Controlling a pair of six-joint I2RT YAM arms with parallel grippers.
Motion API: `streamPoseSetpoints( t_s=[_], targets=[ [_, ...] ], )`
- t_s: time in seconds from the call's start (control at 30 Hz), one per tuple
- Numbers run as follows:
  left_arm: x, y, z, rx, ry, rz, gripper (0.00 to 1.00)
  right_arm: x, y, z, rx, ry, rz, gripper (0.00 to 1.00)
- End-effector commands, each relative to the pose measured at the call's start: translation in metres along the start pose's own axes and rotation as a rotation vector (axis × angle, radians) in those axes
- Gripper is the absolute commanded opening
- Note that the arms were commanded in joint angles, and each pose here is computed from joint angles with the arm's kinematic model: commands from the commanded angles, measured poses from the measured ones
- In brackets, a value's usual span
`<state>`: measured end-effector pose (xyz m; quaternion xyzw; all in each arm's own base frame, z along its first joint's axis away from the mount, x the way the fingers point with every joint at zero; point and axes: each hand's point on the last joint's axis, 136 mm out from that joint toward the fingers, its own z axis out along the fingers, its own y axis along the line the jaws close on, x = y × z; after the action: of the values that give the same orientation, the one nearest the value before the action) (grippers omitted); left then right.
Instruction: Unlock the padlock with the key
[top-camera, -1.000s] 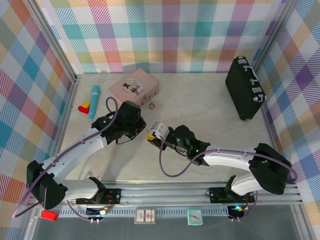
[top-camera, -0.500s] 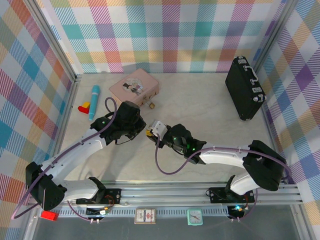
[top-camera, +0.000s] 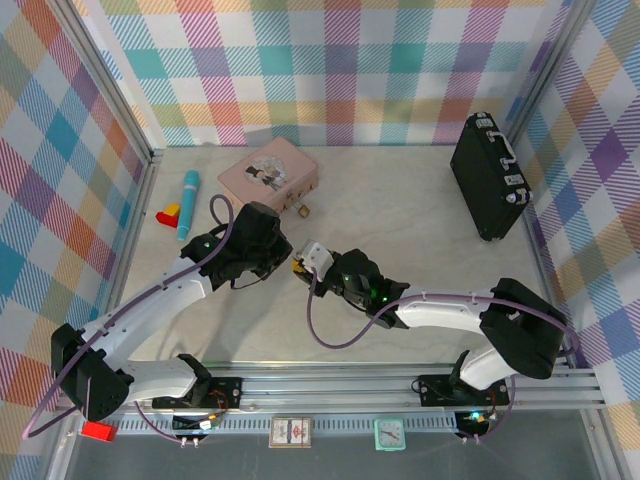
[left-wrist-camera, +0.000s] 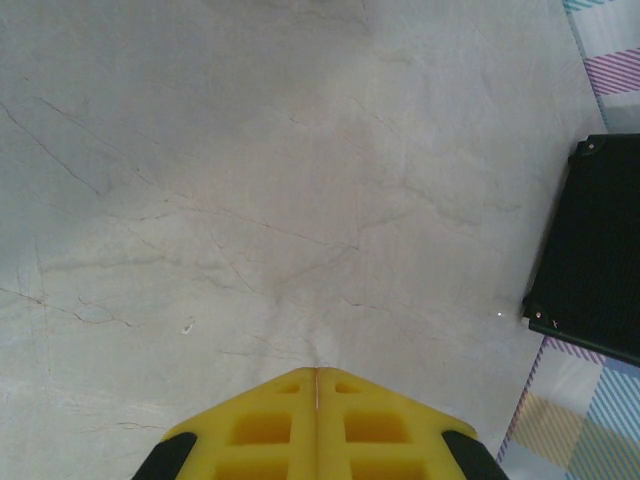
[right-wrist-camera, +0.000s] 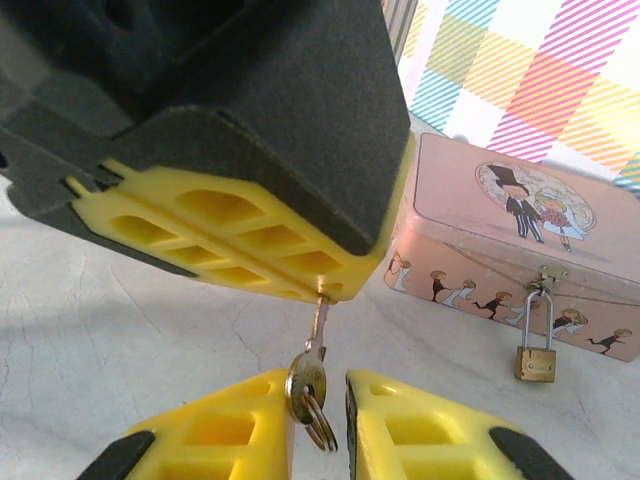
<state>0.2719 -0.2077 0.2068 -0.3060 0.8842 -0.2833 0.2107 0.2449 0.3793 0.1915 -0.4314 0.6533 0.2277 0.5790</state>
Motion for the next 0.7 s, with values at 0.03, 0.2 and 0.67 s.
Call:
streamPoseSetpoints(
  t_s=[0.03,0.2,0.67],
  targets=[
    [0.0022,-0.0008,-0.0015,0.009,0.006,-0.003,0.00,-0.0264,-0.0049,0.0034,0.022,-0.074,0.024,0.22],
    [0.0037,0.0003,-0.0004,0.005,0.011,-0.003,0.00,-0.0276,-0.0053,0.0035,0.021,-0.073,0.027,0.19],
    [0.0024,0.0001,-0.0022,0.005,0.002,-0.002,0.00,-0.0231,-0.0145,0.0046,0.073,-0.043,0.067,0.02]
  ],
)
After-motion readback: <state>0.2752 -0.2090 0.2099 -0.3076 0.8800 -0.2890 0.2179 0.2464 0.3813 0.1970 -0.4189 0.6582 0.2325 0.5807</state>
